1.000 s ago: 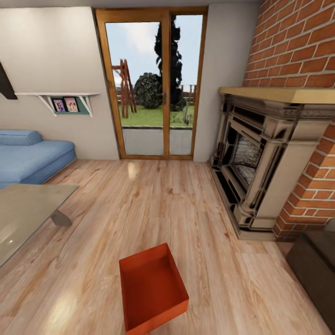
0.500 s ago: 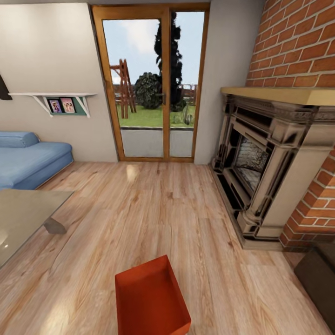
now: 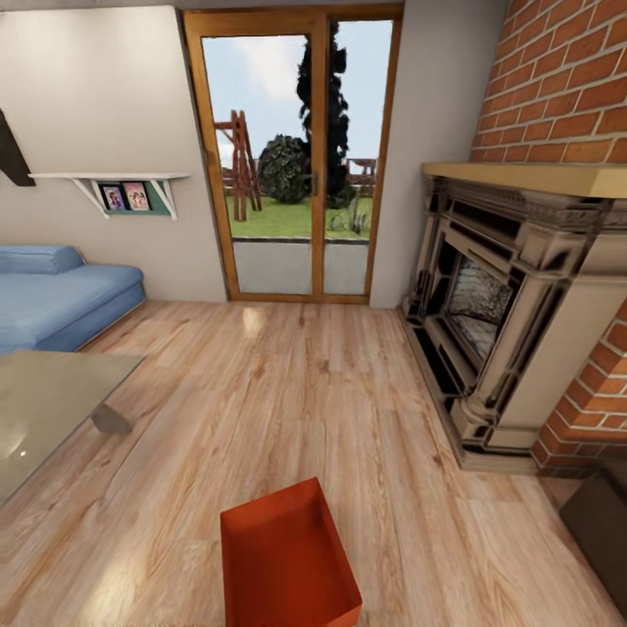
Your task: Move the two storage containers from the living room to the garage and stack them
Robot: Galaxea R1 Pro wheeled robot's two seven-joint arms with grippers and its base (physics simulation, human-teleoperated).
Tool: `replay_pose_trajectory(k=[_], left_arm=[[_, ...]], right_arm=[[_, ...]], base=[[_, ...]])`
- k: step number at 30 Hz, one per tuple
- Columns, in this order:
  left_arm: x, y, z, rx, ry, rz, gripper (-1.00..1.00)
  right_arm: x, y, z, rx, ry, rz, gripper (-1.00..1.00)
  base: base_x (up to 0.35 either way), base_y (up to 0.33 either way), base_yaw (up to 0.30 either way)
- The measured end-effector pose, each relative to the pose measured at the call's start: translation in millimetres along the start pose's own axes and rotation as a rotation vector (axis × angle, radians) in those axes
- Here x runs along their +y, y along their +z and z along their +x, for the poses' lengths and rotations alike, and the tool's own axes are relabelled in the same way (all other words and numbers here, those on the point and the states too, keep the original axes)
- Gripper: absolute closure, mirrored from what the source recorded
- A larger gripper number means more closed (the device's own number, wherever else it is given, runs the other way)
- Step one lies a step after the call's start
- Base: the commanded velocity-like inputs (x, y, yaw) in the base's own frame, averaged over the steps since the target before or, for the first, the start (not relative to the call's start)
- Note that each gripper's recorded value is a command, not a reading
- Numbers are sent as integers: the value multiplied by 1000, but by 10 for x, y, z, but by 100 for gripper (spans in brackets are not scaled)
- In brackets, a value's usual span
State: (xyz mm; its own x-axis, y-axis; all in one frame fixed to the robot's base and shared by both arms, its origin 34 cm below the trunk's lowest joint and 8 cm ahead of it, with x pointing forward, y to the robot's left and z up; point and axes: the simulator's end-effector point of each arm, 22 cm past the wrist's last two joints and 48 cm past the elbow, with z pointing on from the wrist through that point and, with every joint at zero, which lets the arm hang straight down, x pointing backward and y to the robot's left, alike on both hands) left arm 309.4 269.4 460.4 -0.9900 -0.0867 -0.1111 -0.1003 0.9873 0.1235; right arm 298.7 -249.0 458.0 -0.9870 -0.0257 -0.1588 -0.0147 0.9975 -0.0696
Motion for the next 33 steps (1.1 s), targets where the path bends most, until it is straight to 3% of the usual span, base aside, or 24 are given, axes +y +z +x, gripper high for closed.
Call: replay_pose_trajectory(k=[23,33], left_arm=[[1,12,35,9,1,-1,-100],[0,13,41,10,1,0,-100]], right_arm=[[2,9,39,10,-1,0,-100],[0,10,43,10,-1,0,-100]], base=[[0,0,260],[0,-174,32]])
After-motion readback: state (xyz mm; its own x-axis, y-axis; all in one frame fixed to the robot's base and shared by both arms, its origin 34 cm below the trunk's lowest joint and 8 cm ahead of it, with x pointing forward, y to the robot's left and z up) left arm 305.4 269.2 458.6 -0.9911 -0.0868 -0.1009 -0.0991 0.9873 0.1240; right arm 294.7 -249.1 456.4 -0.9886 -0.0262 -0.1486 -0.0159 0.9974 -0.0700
